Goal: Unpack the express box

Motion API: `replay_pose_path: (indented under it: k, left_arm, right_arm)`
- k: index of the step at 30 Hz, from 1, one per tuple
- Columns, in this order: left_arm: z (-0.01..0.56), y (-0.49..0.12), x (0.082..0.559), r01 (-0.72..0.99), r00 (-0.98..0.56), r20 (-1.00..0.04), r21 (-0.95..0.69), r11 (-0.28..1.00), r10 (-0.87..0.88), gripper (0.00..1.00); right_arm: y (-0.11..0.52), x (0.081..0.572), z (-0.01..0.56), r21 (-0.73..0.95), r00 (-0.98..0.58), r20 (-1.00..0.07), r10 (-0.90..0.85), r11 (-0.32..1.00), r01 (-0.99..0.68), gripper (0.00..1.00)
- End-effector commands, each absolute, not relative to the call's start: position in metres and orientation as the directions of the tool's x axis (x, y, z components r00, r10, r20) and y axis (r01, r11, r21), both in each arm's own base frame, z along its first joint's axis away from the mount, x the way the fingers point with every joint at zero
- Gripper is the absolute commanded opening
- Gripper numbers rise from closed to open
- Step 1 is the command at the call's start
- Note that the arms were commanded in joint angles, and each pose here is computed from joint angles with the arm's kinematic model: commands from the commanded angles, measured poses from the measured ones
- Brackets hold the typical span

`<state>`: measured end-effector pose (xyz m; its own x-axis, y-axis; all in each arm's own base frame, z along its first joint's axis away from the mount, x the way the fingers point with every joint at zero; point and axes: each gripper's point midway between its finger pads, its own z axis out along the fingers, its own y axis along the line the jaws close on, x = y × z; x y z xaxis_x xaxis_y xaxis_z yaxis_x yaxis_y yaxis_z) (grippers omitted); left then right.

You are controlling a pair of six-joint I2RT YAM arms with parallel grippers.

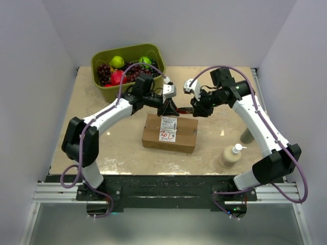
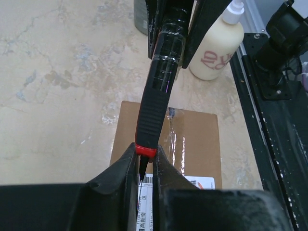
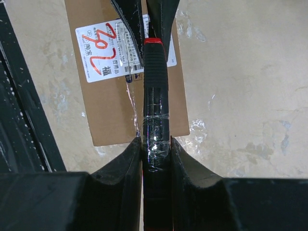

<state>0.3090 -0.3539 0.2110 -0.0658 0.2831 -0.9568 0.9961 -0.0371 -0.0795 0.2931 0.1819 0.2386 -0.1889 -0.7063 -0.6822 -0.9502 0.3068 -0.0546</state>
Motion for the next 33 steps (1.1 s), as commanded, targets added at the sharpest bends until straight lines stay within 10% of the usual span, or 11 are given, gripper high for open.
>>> replay_pose_path:
  k: [1, 4, 5, 8, 33]
  left_arm:
    - [0.234, -0.362, 0.291, 0.978, -0.1, -0.973, -0.135, -0.16, 0.209, 0.0]
    - [0.246, -0.35, 0.294, 0.97, -0.166, -0.974, -0.189, -0.151, 0.154, 0.0]
    - [0.251, -0.345, 0.293, 0.953, -0.244, -0.962, -0.26, -0.152, 0.12, 0.0]
    - [0.27, -0.319, 0.306, 0.936, -0.333, -0.943, -0.332, -0.119, 0.015, 0.0]
    - [0.279, -0.329, 0.323, 0.908, -0.395, -0.919, -0.389, -0.153, -0.004, 0.0]
  right_arm:
    - [0.204, 0.309, 0.273, -0.057, -0.183, -0.781, -0.597, 0.361, -0.931, 0.0]
    - [0.209, 0.327, 0.299, -0.025, -0.222, -0.854, -0.47, 0.464, -0.886, 0.36]
    - [0.2, 0.334, 0.307, -0.002, -0.242, -0.874, -0.421, 0.501, -0.865, 0.61]
    - [0.187, 0.352, 0.336, 0.14, -0.305, -0.926, -0.221, 0.548, -0.825, 0.77]
    - [0.234, 0.316, 0.341, 0.393, -0.406, -0.914, -0.019, 0.206, -0.896, 0.71]
